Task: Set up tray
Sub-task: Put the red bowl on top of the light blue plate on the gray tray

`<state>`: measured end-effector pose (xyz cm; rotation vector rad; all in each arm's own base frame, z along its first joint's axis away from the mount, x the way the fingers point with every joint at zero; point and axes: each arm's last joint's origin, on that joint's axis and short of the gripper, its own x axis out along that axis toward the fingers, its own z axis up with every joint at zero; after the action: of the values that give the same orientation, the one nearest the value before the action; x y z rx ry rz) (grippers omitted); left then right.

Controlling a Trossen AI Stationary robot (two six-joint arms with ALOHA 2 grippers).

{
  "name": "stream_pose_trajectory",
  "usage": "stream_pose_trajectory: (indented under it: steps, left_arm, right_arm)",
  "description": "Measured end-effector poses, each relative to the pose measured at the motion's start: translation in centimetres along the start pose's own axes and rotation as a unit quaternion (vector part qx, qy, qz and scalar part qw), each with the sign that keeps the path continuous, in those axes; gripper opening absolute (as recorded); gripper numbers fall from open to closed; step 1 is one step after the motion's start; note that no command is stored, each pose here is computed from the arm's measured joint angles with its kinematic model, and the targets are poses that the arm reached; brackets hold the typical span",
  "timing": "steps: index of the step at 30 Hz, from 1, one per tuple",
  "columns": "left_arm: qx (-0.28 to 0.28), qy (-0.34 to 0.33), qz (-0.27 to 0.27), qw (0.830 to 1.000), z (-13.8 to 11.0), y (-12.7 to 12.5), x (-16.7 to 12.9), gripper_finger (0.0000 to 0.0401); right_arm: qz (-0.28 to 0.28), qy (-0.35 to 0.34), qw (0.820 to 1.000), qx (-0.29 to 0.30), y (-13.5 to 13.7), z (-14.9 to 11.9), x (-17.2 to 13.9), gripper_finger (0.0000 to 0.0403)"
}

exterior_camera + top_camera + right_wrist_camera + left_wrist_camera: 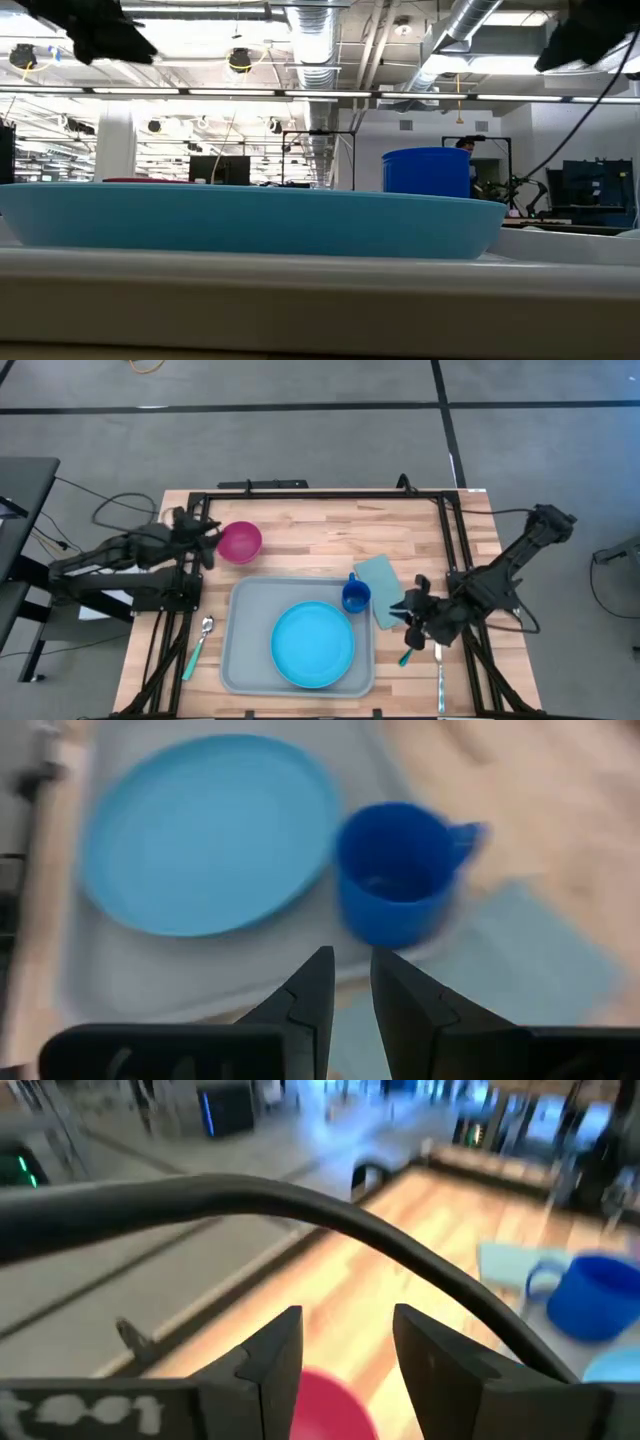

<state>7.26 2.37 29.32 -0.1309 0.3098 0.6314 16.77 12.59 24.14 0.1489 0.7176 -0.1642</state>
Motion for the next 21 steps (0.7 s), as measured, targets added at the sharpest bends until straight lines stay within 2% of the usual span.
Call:
stream_pose_trajectory:
  steps: [6, 11, 17, 21]
  left_arm:
    - [-0.018, 0.101, -0.01, 0.995, -0.6, -1.6, 3.1, 0.0149]
    - [0.006, 0.175, -0.013, 0.984, -1.4, -2.9, 5.7, 0.0149]
    - [-0.011, 0.267, -0.008, 0.964, -3.0, -4.4, 8.8, 0.0149]
    - [0.002, 0.313, 0.009, 0.95, -4.2, -5.1, 10.7, 0.0149]
  right_arm:
    - [0.092, -0.115, 0.989, 0.012, -0.4, -1.9, 2.4, 0.0064]
    - [0.134, -0.202, 0.97, -0.003, 0.0, -3.0, 3.8, 0.0064]
    - [0.121, -0.201, 0.971, -0.037, 0.5, -3.8, 5.4, 0.0064]
    - [0.111, -0.195, 0.974, -0.041, 0.3, -3.9, 6.0, 0.0064]
